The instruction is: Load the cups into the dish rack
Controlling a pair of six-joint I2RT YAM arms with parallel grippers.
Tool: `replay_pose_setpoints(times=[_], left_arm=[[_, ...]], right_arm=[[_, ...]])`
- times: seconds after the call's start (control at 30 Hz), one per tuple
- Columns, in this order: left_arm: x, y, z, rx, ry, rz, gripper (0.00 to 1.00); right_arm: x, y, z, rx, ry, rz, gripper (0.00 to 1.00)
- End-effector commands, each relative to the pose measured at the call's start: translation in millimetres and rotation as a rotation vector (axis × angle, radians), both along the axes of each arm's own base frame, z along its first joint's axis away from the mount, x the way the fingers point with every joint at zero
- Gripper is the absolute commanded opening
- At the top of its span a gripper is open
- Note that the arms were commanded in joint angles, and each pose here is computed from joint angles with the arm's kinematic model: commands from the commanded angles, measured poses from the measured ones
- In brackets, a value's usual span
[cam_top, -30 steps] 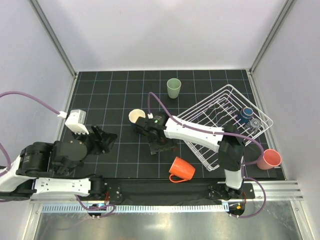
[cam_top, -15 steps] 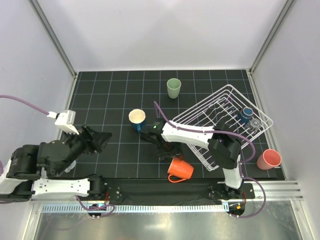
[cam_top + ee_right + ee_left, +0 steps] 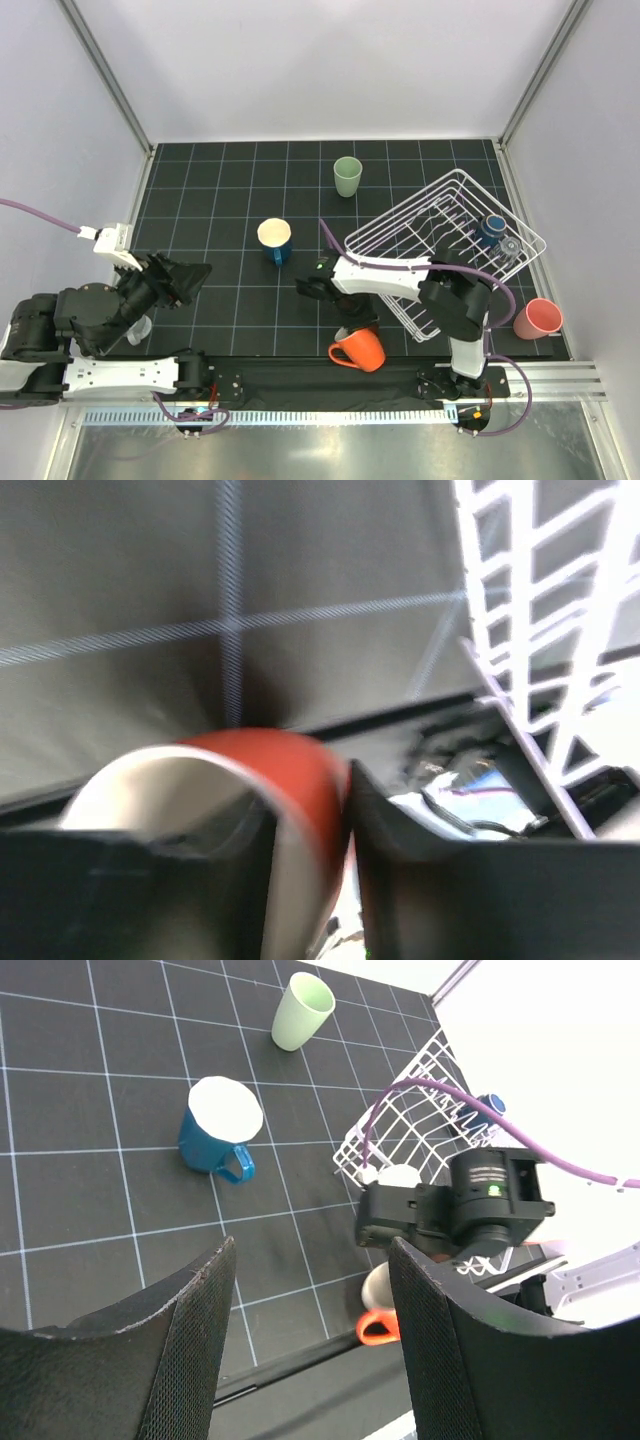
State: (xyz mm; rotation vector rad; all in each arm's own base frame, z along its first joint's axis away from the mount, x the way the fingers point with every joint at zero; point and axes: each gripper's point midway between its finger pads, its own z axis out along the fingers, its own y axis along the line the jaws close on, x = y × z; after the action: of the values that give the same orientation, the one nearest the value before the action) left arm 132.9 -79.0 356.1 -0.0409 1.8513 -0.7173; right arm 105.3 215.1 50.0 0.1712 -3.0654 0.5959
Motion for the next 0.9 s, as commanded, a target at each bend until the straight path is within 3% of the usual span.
replay_pose_setpoints(times=[0.0, 0.03, 0.07, 0.23, 0.3, 0.47, 0.6, 0.7, 0.87], left_arm=[[5, 0, 5, 0.003, -0.027, 0.027, 0.62], [5, 0, 6, 0.007, -0.029, 0.03, 0.62], [6, 0, 8, 0.007, -0.03, 0.031, 0.62], [7, -7, 12, 0.033, -0.03, 0.034, 0.62], [7, -10, 14, 0.034, -0.027, 0.034, 0.62], [8, -17, 14, 0.048, -0.002, 0.052, 0.61], [7, -21, 4, 0.031, 0.056, 0.078, 0.57], [2, -26, -10, 0.021, 0.116, 0.081, 0.56], [-7, -40, -37, 0.087, 0.214, 0.066, 0.57]], right_arm=[[-25, -42, 36, -0.131, 0.066, -0.017, 0.2], [-24, -44, 37, -0.129, 0.06, -0.007, 0.06], [-23, -46, 38, -0.128, 0.054, -0.006, 0.04], [-5, -40, 49, -0.091, -0.045, 0.043, 0.04], [15, -21, 59, -0.013, -0.128, 0.082, 0.04], [87, 22, 106, 0.144, -0.449, 0.265, 0.04], [135, 68, 130, 0.383, -0.706, 0.376, 0.04], [143, 76, 114, 0.501, -0.7, 0.422, 0.04], [120, 70, 74, 0.53, -0.565, 0.641, 0.04]])
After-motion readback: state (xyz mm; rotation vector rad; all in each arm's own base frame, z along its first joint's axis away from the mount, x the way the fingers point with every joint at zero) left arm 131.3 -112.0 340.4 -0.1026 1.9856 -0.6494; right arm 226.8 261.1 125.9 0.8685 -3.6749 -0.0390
